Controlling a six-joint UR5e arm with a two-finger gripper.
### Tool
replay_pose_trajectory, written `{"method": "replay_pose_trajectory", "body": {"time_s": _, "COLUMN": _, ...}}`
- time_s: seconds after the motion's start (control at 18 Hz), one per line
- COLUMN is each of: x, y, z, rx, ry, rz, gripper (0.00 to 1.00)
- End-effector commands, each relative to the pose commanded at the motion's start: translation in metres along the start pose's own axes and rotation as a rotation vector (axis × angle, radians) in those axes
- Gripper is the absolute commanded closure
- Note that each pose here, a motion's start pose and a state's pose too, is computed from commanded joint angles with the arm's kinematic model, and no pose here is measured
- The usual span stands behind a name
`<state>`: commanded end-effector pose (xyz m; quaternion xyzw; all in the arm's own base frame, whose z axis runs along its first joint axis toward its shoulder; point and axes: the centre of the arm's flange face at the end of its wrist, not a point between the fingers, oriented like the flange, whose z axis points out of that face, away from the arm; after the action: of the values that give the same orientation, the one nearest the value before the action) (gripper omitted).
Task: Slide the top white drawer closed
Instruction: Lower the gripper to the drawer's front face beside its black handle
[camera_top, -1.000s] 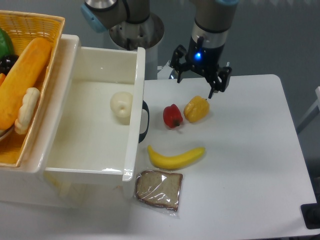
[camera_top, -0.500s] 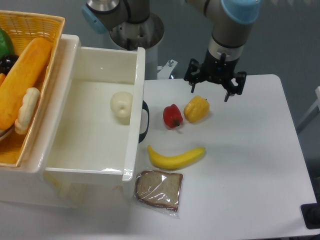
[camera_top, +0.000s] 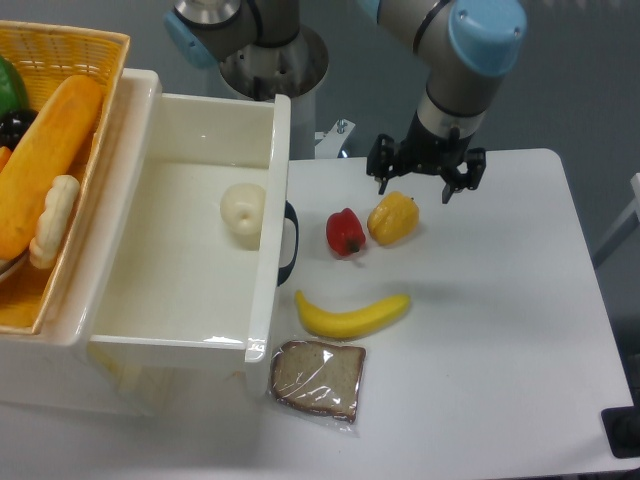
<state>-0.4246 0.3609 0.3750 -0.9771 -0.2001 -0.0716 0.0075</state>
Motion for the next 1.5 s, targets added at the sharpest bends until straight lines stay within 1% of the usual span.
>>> {"method": "replay_pose_trajectory", "body": {"time_s": 0.33, "x": 0.000, "y": -0.016, "z": 0.035, "rx": -0.035, "ry": 0.062, "rz": 0.011, "gripper": 0.00}}
{"method": "replay_pose_trajectory", "body": {"time_s": 0.5, "x": 0.009, "y": -0.023, "z": 0.042, "rx": -0.043, "ry": 0.073, "rz": 0.032, "gripper": 0.00}}
{"method": "replay_pose_trajectory", "body": {"time_s": 0.72, "x": 0.010, "y": -0.032, "z": 0.059, "rx": -0.041, "ry": 0.124, "rz": 0.031, "gripper": 0.00}}
{"method": "replay_pose_trajectory", "body": {"time_s": 0.89, "x": 0.015, "y": -0.039, "z": 0.072, "rx": -0.062, "ry": 0.135, "rz": 0.011, "gripper": 0.00}}
{"method": "replay_pose_trajectory", "body": {"time_s": 1.06, "x": 0.019, "y": -0.048, "z": 0.086, "rx": -0.084, "ry": 0.148, "rz": 0.018, "gripper": 0.00}}
{"method": "replay_pose_trajectory", "body": {"time_s": 1.22, "x": 0.024, "y": -0.054, "z": 0.094, "rx": -0.094, "ry": 0.158, "rz": 0.029, "gripper": 0.00}}
{"method": "replay_pose_trajectory", "body": {"time_s": 1.33, "x": 0.026, "y": -0.056, "z": 0.096, "rx": -0.080, "ry": 0.182, "rz": 0.025, "gripper": 0.00}}
{"method": "replay_pose_trajectory", "body": {"time_s": 1.5, "x": 0.028, "y": -0.058, "z": 0.098, "rx": -0.074, "ry": 0.196, "rz": 0.026, "gripper": 0.00}}
